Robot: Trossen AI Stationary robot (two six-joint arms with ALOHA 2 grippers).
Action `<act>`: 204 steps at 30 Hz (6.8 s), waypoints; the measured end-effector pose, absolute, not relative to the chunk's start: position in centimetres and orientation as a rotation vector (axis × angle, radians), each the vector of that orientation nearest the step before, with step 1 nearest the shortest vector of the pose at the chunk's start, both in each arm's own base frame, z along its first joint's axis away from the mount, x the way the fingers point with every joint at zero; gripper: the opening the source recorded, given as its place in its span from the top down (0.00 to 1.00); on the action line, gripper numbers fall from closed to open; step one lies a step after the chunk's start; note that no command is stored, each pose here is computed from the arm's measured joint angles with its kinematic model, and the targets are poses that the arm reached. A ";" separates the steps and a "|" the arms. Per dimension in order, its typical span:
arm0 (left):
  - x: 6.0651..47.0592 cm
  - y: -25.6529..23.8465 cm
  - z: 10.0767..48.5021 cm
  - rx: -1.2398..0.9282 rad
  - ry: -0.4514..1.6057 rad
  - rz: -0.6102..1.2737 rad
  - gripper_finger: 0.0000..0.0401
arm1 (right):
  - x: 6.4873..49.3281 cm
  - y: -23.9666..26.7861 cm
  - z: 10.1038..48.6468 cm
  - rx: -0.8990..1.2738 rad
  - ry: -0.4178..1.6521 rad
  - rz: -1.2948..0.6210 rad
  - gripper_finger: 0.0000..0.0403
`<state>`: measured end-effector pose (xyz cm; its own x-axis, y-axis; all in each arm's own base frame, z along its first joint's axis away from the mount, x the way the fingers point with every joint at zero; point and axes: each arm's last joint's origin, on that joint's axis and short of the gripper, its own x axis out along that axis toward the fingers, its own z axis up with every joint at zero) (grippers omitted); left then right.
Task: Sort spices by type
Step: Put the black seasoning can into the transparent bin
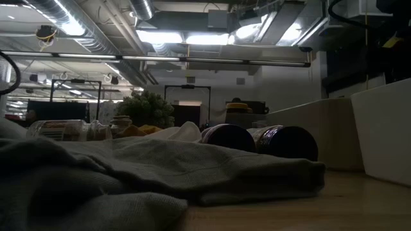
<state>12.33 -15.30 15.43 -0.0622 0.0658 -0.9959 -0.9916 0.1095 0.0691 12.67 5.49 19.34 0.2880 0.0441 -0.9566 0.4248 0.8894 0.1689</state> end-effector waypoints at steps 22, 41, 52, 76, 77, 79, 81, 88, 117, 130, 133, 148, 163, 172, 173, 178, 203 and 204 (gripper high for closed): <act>12.5 -16.0 13.9 -0.968 1.140 1.204 0.45 | 12.7 5.5 19.3 0.427 1.252 -0.275 0.50; 13.4 -17.2 19.1 -1.109 1.204 0.993 0.72 | 12.7 5.5 19.3 0.428 1.251 -0.275 0.50; 13.6 -14.3 24.4 -1.381 1.151 0.785 0.72 | 14.0 5.9 19.8 0.345 1.112 -0.158 0.50; 18.6 -10.0 25.7 -1.281 0.950 0.522 0.70 | 13.8 5.7 19.8 0.214 1.118 -0.128 0.50; 18.8 -9.9 25.8 -1.281 0.940 0.512 0.70 | 13.7 5.6 19.7 0.217 1.133 -0.144 0.50; 19.2 -9.6 25.9 -1.286 0.912 0.489 0.70 | 13.4 5.5 19.6 0.220 1.154 -0.183 0.50; 19.9 -9.4 26.1 -1.301 0.876 0.464 0.70 | 13.4 5.4 19.6 0.221 1.153 -0.196 0.50; 22.5 -8.5 26.7 -1.384 0.719 0.370 0.70 | 13.5 5.5 20.5 0.229 1.146 -0.183 0.50; 31.2 -4.6 26.6 -1.698 0.321 0.044 0.69 | 23.1 9.0 28.5 -0.821 0.359 0.044 0.50; 31.5 -4.6 26.8 -1.683 0.272 0.004 0.69 | 28.2 10.9 25.8 -1.007 0.256 -0.128 0.50; 31.5 -4.6 26.7 -1.677 0.276 0.008 0.69 | 28.8 11.0 25.6 -0.984 0.221 -0.152 0.50; 31.5 -4.6 26.7 -1.677 0.275 0.007 0.69 | 31.0 8.8 24.3 -0.961 0.225 -0.223 0.52; 31.5 -4.5 26.9 -1.522 0.252 -0.016 0.63 | 30.9 8.8 24.3 -0.970 0.241 -0.279 0.66; 31.3 -4.5 27.1 -1.409 0.259 -0.037 0.50 | 30.9 8.8 24.1 -0.960 0.267 -0.283 0.67; 31.3 -4.6 27.1 -1.393 0.262 -0.046 0.49 | 30.9 8.8 24.0 -0.953 0.272 -0.288 0.67; 31.0 -4.6 27.6 -1.316 0.258 -0.089 0.48 | 30.6 8.5 24.1 -0.950 0.318 -0.330 0.68; 29.8 -4.5 28.7 -1.056 0.259 -0.134 0.47 | 17.3 7.2 28.0 -0.295 0.533 -0.455 0.68; 29.7 -4.4 28.6 -1.052 0.268 -0.125 0.47 | 16.6 7.4 27.8 -0.258 0.534 -0.462 0.68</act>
<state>29.75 -4.39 28.60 0.9605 -0.2289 -0.1585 -0.0263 0.4923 -0.8700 16.65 7.41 27.85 0.7619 -0.4858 -0.4284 0.3541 0.8663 -0.3525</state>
